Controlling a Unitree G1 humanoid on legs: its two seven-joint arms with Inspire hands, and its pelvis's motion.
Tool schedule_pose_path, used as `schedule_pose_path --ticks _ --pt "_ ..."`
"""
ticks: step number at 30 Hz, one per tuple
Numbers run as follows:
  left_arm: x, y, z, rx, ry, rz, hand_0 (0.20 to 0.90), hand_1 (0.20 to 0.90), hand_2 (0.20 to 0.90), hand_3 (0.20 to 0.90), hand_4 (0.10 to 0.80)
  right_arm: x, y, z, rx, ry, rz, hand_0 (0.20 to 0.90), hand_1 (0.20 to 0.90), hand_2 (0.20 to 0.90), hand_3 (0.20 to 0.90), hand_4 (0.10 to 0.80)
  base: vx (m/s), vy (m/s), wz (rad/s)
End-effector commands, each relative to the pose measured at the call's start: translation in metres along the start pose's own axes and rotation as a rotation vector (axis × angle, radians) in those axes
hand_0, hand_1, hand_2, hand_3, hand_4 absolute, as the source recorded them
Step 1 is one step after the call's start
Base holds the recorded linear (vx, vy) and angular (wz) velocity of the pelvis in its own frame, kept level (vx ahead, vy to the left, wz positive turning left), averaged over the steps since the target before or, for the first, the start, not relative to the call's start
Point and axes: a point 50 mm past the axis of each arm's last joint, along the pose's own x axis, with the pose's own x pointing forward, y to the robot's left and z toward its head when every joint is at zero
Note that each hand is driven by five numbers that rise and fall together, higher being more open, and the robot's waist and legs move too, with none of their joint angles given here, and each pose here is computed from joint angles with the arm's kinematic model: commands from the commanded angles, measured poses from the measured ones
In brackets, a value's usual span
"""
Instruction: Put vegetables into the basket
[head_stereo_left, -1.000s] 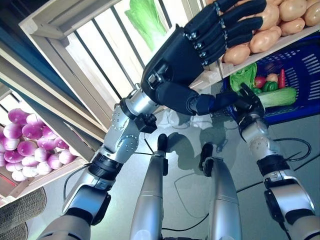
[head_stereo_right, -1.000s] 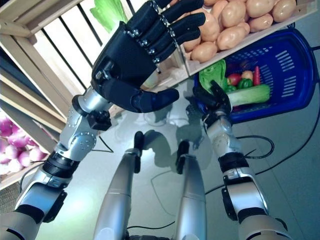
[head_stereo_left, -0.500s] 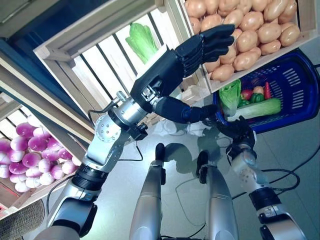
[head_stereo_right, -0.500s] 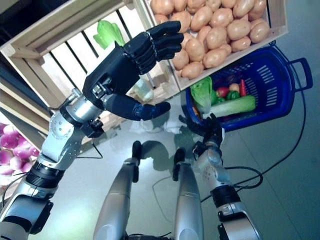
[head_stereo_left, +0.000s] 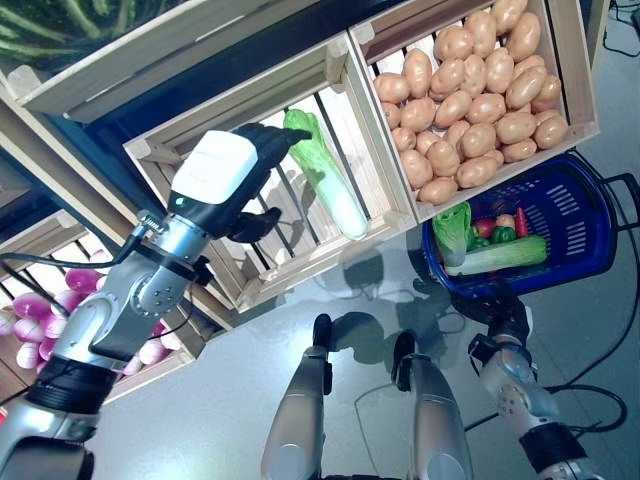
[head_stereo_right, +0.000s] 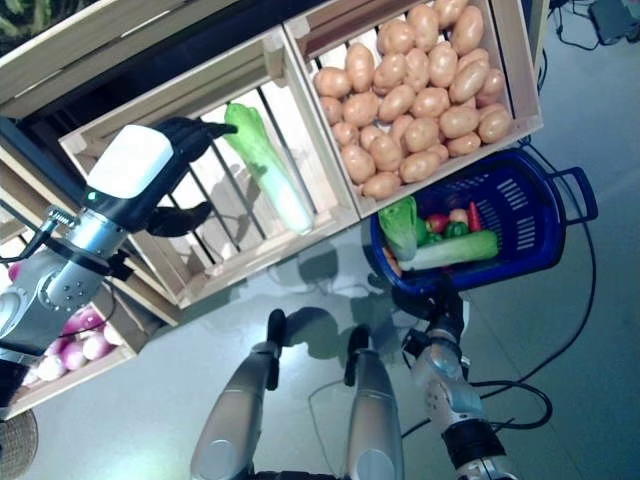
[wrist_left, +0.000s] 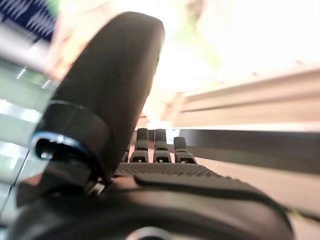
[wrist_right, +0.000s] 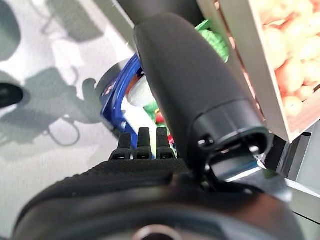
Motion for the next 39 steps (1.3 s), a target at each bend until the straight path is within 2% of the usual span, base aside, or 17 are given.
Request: schedule_pose_path --ticks 1,5,8,14,20,26,39 --pt "0.018 0.052 -0.005 0.207 0.000 0.223 0.900 0.900 0.900 0.900 0.800 0.002 -0.005 0.047 0.052 -0.226 0.049 0.900 0.900 0.900 0.900 0.800 0.031 0.038 0.01" --pt "0.022 0.053 -0.012 0.412 0.019 0.131 0.900 0.900 0.900 0.900 0.800 0.004 -0.007 0.057 0.028 -0.248 0.063 0.900 0.900 0.900 0.900 0.800 0.009 0.039 -0.01" --pt "0.027 0.055 -0.015 0.507 0.010 0.135 0.900 0.900 0.900 0.900 0.800 0.006 -0.005 0.060 0.019 -0.254 0.076 0.900 0.900 0.900 0.900 0.800 0.020 0.038 0.01" --pt "0.032 0.069 -0.028 0.714 -0.030 0.363 0.900 0.900 0.900 0.900 0.800 0.007 -0.003 0.066 0.000 -0.277 0.096 0.900 0.900 0.900 0.900 0.800 -0.017 0.057 -0.01" --pt "0.035 0.055 -0.043 0.781 -0.024 0.421 0.900 0.900 0.900 0.900 0.800 0.006 0.009 0.073 -0.021 -0.299 0.142 0.900 0.900 0.900 0.900 0.800 -0.006 0.020 -0.02" --pt "0.045 0.053 -0.052 0.829 -0.001 0.475 0.900 0.900 0.900 0.900 0.800 0.005 0.022 0.082 -0.024 -0.325 0.174 0.900 0.900 0.900 0.900 0.800 -0.024 0.034 -0.02" --pt "0.073 0.043 -0.058 0.869 0.036 0.322 0.900 0.900 0.900 0.900 0.800 0.000 0.044 0.110 -0.013 -0.414 0.231 0.900 0.900 0.900 0.900 0.800 -0.036 0.028 -0.06"
